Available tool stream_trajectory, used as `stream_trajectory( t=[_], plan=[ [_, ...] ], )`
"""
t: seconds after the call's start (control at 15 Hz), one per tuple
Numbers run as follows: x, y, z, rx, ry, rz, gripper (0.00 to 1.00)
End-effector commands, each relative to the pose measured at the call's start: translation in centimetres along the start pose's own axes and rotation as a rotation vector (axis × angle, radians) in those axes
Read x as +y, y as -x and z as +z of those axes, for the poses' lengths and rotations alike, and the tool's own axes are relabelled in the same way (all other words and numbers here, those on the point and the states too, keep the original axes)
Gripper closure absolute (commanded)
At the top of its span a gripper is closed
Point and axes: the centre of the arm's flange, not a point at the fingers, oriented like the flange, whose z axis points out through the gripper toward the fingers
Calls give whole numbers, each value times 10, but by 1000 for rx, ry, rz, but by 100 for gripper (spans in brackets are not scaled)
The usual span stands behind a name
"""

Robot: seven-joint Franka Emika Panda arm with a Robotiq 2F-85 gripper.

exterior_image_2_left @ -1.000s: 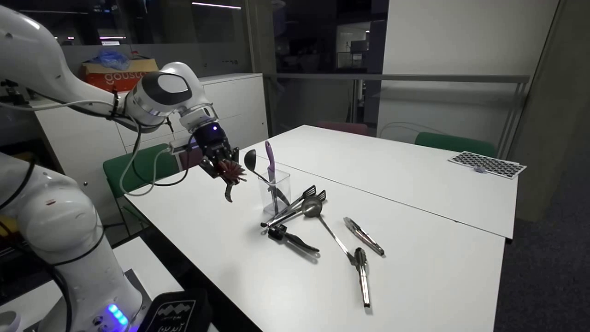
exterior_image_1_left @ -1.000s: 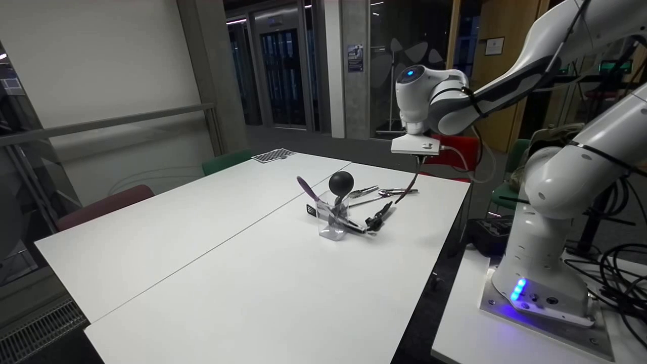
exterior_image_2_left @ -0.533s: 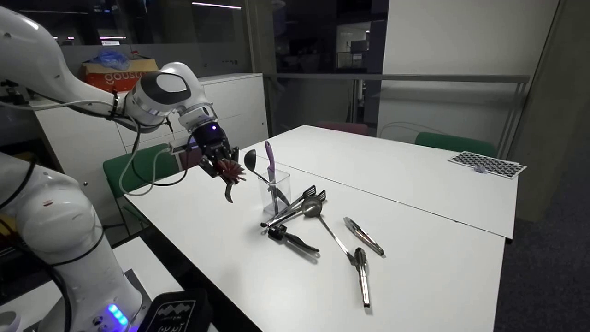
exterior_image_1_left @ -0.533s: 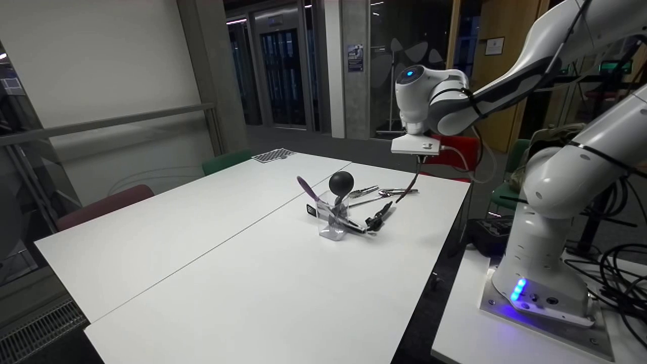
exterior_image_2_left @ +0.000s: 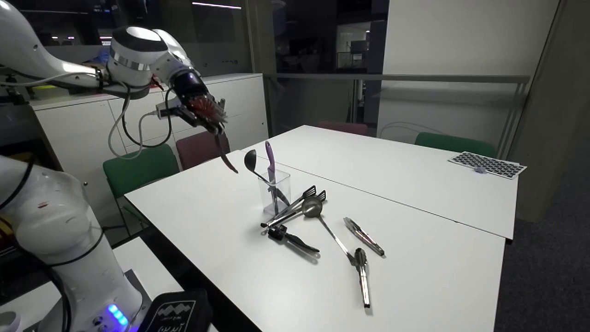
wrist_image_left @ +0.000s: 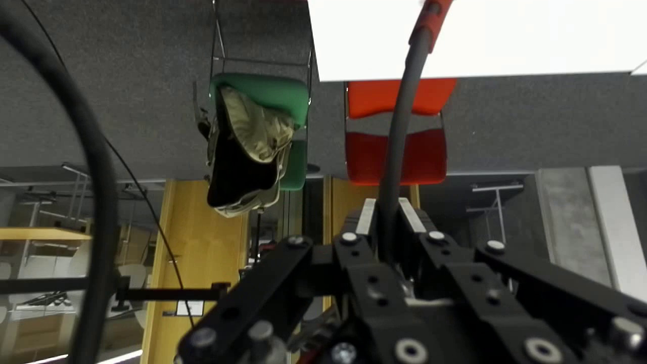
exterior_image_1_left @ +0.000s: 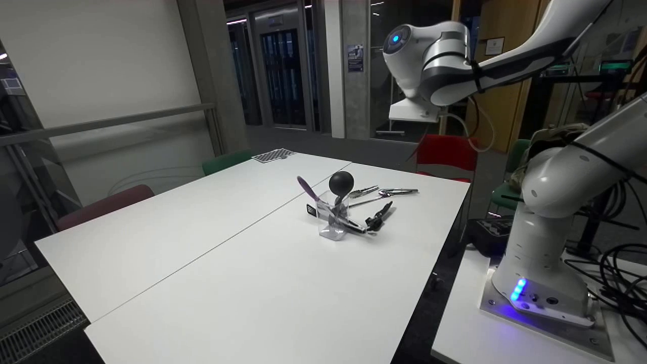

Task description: Put the brush in the clear cup

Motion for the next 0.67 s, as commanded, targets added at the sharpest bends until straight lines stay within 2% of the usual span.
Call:
stream_trajectory(
  t=[0.0,0.27,0.6],
  plan=[
    [-26,-43,-44,116,12,5,97],
    [-65,-61,-73,67,-138,-111,97],
    [-120,-60,-96,35,-214,-217,97]
  ],
)
